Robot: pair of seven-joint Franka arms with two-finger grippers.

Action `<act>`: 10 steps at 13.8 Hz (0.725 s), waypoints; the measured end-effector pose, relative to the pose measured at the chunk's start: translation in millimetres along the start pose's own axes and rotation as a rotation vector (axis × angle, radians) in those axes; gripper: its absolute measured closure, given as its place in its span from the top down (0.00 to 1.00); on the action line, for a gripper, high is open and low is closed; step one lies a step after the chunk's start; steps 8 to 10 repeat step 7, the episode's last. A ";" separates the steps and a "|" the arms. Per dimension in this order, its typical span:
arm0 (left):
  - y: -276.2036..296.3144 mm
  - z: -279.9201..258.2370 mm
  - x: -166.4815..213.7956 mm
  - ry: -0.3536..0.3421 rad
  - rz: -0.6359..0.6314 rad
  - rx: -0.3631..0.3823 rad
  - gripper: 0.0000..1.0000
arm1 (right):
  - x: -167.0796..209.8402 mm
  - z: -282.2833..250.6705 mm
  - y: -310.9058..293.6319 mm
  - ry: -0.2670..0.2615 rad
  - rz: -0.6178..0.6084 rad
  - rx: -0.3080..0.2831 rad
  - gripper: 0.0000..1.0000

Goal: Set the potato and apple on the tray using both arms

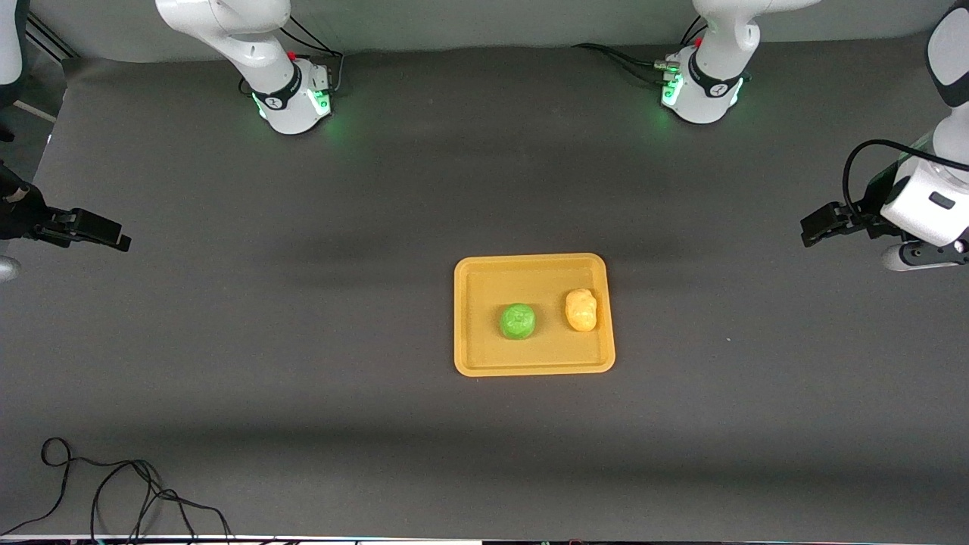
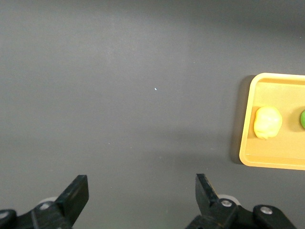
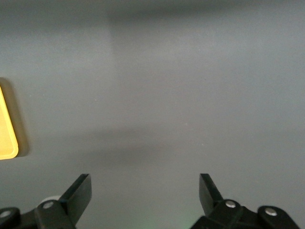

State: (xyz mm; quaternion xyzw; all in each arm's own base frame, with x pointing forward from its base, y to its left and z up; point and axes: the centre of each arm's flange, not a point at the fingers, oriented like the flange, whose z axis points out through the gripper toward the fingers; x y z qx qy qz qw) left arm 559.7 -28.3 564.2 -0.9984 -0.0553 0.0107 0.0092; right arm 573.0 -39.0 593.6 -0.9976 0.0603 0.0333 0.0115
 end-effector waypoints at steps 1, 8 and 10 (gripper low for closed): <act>0.0 0.0 0.0 0.000 0.000 0.000 1.00 | -0.1 -0.4 0.0 0.001 0.000 0.000 1.00; 0.0 0.0 0.0 0.000 0.000 0.000 1.00 | -0.9 -1.9 0.0 0.003 -0.032 0.000 1.00; 0.0 0.0 0.0 0.000 0.000 0.000 1.00 | -0.9 -1.9 0.0 0.003 -0.032 0.000 1.00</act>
